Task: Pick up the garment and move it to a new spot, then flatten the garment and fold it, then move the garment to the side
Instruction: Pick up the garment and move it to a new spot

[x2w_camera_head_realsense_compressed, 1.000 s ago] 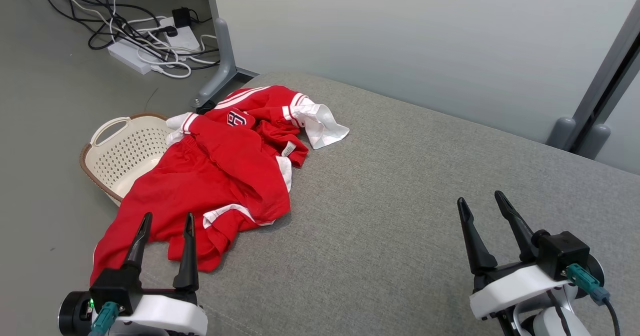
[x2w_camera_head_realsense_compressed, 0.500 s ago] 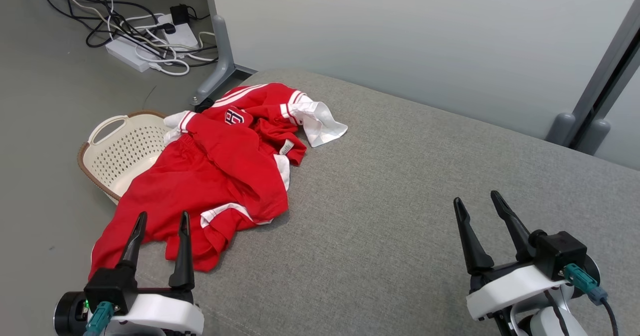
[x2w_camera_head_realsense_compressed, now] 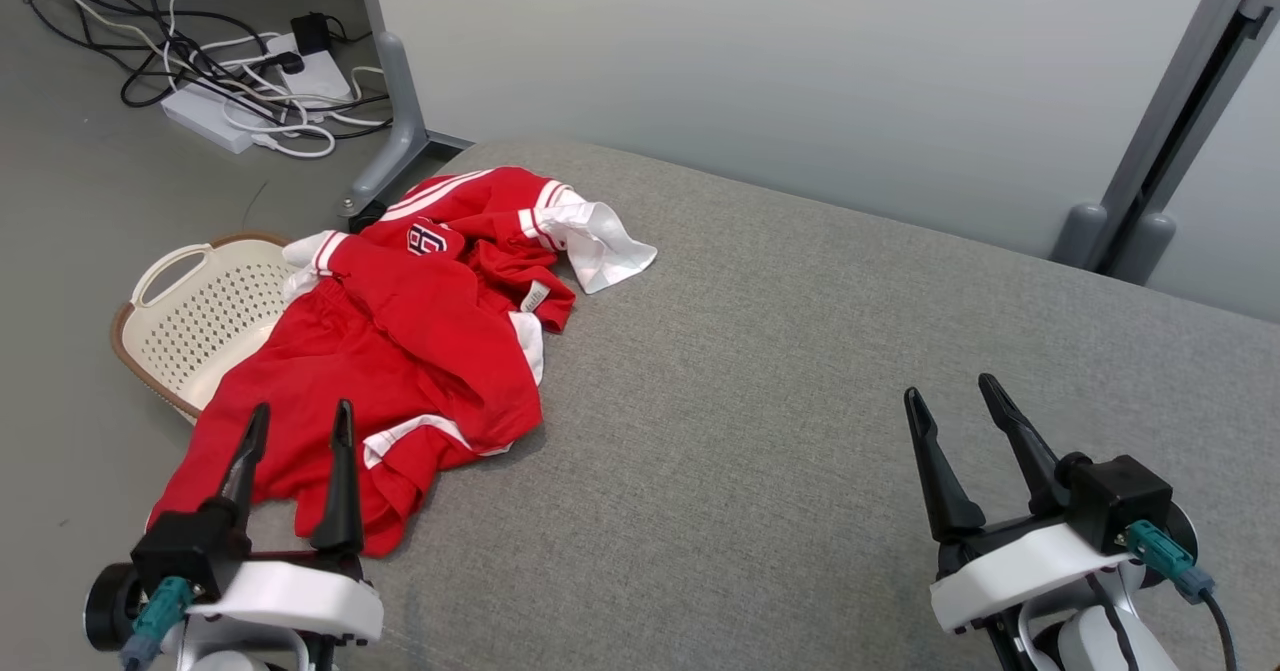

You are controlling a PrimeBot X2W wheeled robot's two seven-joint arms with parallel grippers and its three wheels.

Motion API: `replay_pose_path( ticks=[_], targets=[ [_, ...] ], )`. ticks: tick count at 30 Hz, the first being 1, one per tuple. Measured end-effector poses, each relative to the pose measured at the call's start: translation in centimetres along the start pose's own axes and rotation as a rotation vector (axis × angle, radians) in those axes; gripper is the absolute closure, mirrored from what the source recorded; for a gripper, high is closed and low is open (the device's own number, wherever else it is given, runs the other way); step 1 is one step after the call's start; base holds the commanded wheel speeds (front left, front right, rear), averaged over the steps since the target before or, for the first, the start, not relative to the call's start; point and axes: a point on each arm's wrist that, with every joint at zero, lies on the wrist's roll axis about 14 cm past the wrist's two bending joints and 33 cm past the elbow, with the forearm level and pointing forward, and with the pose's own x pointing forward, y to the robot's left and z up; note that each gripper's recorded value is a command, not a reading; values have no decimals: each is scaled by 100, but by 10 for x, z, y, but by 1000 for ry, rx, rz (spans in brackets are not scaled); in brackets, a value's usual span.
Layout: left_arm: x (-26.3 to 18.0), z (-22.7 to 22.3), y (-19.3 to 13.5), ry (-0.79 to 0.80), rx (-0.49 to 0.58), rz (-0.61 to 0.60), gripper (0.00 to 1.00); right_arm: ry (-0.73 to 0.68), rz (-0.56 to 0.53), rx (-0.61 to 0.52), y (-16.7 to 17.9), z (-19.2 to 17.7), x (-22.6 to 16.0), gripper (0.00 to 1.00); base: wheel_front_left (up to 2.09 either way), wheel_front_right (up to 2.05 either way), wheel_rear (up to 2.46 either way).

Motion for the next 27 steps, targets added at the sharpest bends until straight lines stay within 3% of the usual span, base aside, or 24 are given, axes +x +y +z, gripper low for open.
replay_pose_path(
  ticks=[10, 21, 27],
  targets=[
    [46, 4, 4, 50, 39, -37, 0, -1, -58, -2, -23, -1, -5, 0, 0, 0, 0],
    [126, 30, -32, 64, 94, -178, 0, -16, -171, -21, -69, 3, -17, 0, 0, 0, 0],
    [175, 18, -42, 159, 31, -185, 0, -58, -251, -26, -104, 15, -24, 0, 0, 0, 0]
  ],
)
